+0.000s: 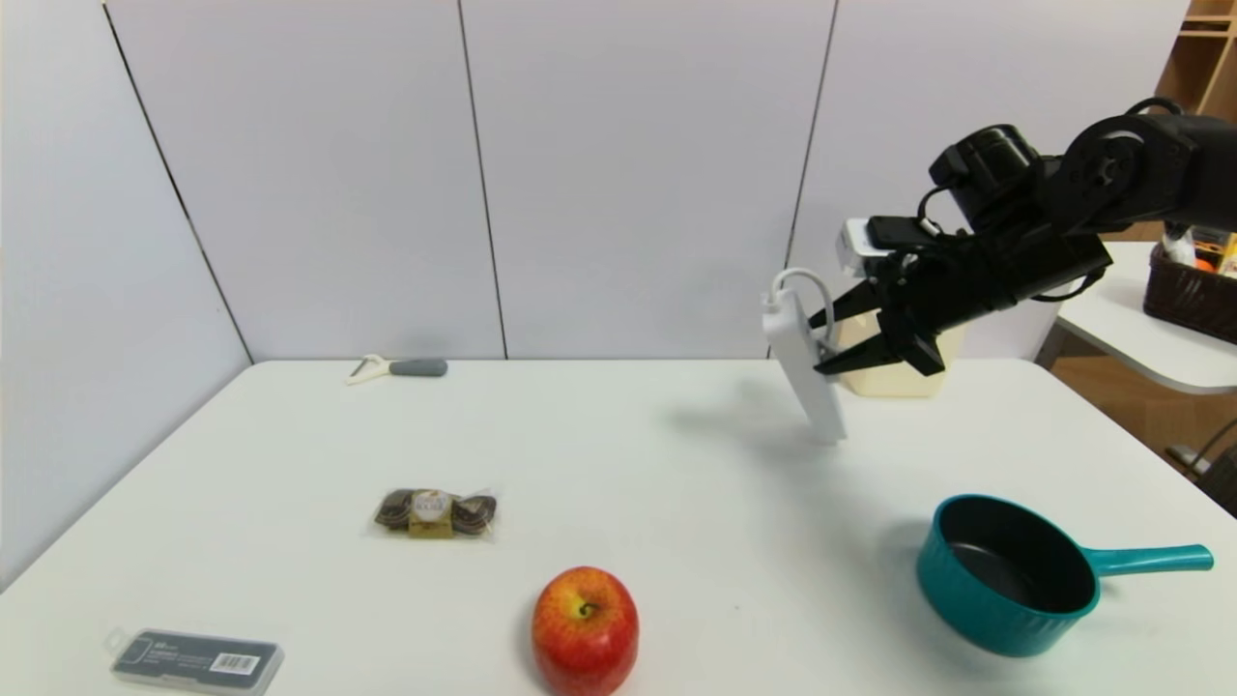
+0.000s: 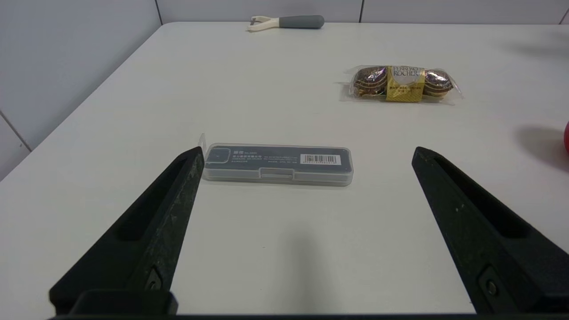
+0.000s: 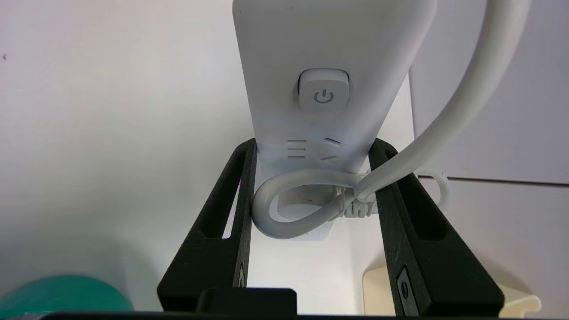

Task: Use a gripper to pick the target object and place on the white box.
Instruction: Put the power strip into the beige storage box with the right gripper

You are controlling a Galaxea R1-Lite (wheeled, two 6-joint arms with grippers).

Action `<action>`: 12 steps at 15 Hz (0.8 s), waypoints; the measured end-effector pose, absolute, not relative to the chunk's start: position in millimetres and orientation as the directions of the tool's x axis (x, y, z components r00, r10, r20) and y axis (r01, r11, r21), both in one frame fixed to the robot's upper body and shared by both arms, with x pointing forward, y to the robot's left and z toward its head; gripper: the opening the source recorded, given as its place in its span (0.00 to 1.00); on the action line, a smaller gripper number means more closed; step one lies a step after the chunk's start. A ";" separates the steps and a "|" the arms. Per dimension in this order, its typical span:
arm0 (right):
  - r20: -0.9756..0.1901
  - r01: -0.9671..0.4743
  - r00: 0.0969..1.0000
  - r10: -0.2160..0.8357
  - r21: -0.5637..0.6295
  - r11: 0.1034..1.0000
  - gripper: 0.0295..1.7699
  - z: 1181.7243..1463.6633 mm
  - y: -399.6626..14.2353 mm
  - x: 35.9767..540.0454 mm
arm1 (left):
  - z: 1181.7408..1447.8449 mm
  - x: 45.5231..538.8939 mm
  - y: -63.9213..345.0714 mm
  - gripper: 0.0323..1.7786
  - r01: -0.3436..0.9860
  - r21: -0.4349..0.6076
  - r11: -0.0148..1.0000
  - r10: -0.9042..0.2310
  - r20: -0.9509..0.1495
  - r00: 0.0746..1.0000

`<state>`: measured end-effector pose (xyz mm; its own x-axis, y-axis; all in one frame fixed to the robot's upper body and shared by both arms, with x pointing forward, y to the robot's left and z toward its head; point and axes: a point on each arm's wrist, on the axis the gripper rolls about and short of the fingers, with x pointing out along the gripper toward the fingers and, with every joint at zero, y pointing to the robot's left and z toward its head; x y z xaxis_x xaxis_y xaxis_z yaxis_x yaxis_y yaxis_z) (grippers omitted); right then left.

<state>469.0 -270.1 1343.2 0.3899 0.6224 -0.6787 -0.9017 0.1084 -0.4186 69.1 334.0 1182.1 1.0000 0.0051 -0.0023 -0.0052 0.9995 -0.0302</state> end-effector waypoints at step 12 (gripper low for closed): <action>-0.637 -0.866 0.463 0.616 -0.473 0.163 0.45 1365.2 -294.2 459.6 | 1182.1 69.1 334.0 0.95 -0.005 -0.030 1.000 0.005 -0.002 1.000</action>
